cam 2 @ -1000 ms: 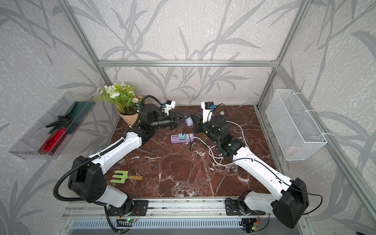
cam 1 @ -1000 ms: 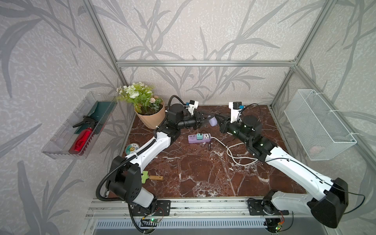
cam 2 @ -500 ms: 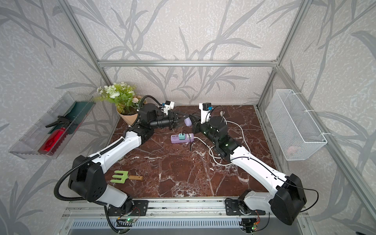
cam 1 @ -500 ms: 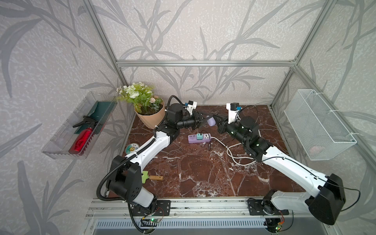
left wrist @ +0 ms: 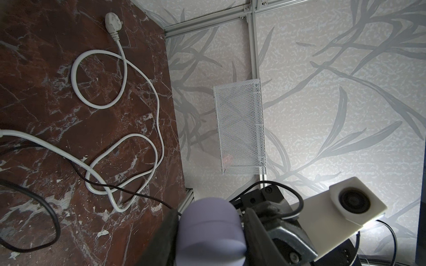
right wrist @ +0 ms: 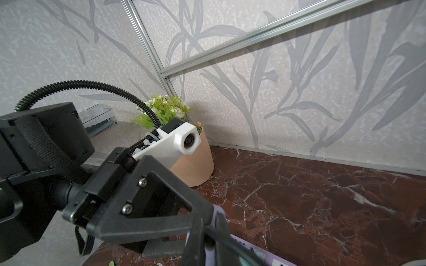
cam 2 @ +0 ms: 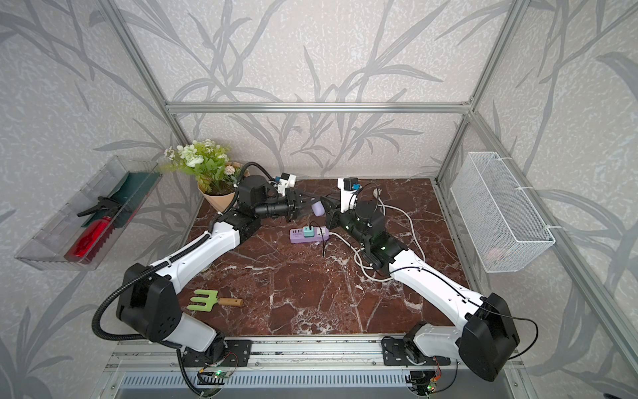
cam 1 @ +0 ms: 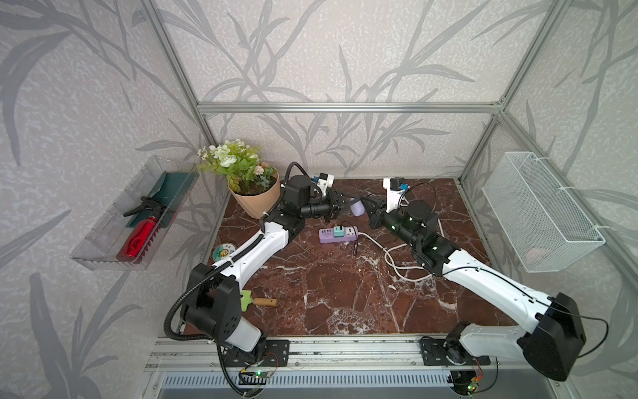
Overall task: Charge the bluetooth headset
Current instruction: Insert the charging cable into the bluetooth headset.
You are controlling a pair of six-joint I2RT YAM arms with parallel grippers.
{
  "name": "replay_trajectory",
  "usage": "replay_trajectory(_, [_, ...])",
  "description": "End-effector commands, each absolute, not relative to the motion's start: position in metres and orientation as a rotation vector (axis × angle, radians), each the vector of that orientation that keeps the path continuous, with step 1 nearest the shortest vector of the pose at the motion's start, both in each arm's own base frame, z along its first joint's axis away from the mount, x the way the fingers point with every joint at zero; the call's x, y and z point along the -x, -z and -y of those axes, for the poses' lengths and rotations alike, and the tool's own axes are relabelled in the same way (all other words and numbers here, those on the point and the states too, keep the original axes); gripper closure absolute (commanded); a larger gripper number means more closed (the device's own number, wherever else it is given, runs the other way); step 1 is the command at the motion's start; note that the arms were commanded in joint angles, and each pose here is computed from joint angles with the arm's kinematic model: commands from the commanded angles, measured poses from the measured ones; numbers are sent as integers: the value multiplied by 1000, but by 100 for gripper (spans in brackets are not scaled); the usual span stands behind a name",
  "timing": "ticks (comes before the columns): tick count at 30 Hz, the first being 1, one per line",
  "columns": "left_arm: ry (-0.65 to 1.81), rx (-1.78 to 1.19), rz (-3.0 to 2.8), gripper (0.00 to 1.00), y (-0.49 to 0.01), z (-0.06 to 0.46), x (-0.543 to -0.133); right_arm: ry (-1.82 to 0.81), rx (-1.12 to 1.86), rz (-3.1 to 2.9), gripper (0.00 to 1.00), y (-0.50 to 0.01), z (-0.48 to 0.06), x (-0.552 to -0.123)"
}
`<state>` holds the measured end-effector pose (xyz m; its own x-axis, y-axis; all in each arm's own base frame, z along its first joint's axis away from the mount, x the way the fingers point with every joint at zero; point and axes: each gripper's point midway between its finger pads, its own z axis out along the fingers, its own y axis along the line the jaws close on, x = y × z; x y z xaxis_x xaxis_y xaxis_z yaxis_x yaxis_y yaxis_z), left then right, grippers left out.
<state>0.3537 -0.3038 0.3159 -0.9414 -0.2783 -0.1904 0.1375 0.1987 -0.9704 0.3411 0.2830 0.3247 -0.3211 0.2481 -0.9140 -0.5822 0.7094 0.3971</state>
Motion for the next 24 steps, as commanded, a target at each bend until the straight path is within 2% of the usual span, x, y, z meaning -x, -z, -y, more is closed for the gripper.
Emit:
replay_trajectory(1, [1926, -300, -1781, 100, -434, 316, -314, -879, 433, -2139, 100, -195, -305, -300])
replay_trajectory(8, [1929, -294, -1775, 100, -432, 315, -314, -943, 414, -2065, 100, -222, -318, -310])
replay_trajectory(13, [1932, -302, -1772, 100, -434, 315, -313, -1043, 377, -2089, 100, -213, -330, -310])
replay_trajectory(19, [1925, -321, -1769, 100, -436, 314, -308, -1067, 359, -2115, 100, -203, -321, -314])
replay_trajectory(24, [1907, -323, -1782, 100, -433, 313, -308, -1092, 405, -2133, 100, -205, -320, -302])
